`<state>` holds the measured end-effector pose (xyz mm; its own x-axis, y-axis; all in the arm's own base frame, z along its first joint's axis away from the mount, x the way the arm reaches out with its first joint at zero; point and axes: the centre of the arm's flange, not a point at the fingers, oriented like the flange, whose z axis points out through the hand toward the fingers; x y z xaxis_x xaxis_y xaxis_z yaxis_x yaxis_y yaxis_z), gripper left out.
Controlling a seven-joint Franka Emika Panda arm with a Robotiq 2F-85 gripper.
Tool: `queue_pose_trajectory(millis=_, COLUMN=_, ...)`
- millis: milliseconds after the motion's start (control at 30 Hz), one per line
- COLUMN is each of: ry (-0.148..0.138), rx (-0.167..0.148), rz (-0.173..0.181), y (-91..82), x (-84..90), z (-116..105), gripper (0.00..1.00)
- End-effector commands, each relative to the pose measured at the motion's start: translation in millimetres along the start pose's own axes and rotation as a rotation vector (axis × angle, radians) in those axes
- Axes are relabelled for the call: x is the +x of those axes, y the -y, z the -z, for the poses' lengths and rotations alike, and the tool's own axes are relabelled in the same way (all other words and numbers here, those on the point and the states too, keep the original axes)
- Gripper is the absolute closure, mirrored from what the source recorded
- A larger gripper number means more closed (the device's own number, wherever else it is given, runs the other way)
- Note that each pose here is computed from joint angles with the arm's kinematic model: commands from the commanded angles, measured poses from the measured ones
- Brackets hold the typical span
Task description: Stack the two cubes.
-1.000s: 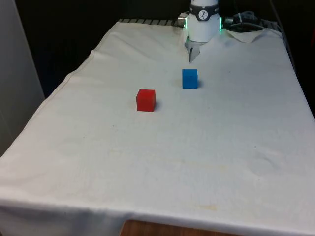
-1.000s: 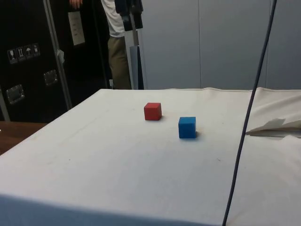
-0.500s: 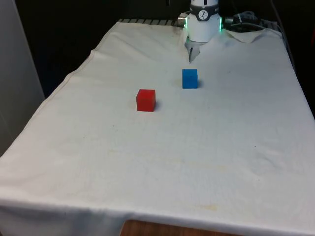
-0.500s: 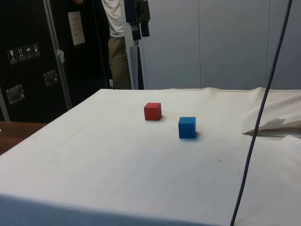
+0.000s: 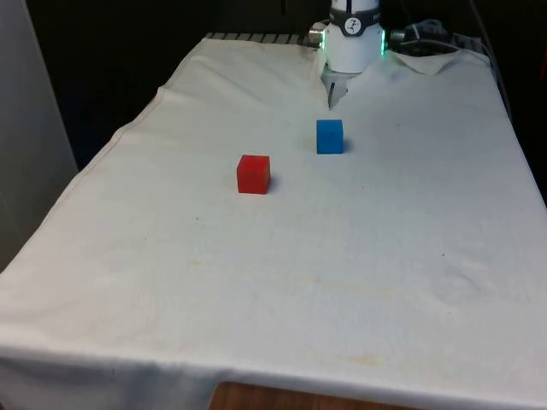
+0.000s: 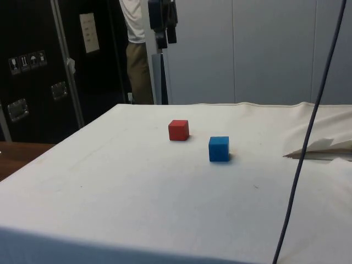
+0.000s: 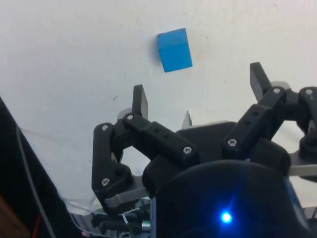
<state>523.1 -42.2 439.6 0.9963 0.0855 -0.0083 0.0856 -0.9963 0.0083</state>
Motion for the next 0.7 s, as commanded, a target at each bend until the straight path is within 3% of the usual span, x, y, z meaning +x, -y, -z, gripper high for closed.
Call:
queue_pose_trajectory(millis=0, ry=0.002, rx=-0.002, rz=0.0, y=-2.2, x=0.2, z=-1, gripper=0.0)
queue_pose_trajectory(millis=200, ry=0.02, rx=-0.027, rz=0.0, y=-19.4, x=8.1, z=-12, gripper=0.0)
queue_pose_trajectory(millis=567, ry=0.024, rx=-0.054, rz=-0.02, y=-43.2, x=12.8, z=-25, gripper=0.0)
queue_pose_trajectory(millis=600, ry=0.03, rx=-0.044, rz=-0.017, y=-41.1, x=12.8, z=-25, gripper=0.0)
queue_pose_trajectory(millis=667, ry=0.022, rx=-0.06, rz=-0.026, y=-47.2, x=13.0, z=-29, gripper=0.0)
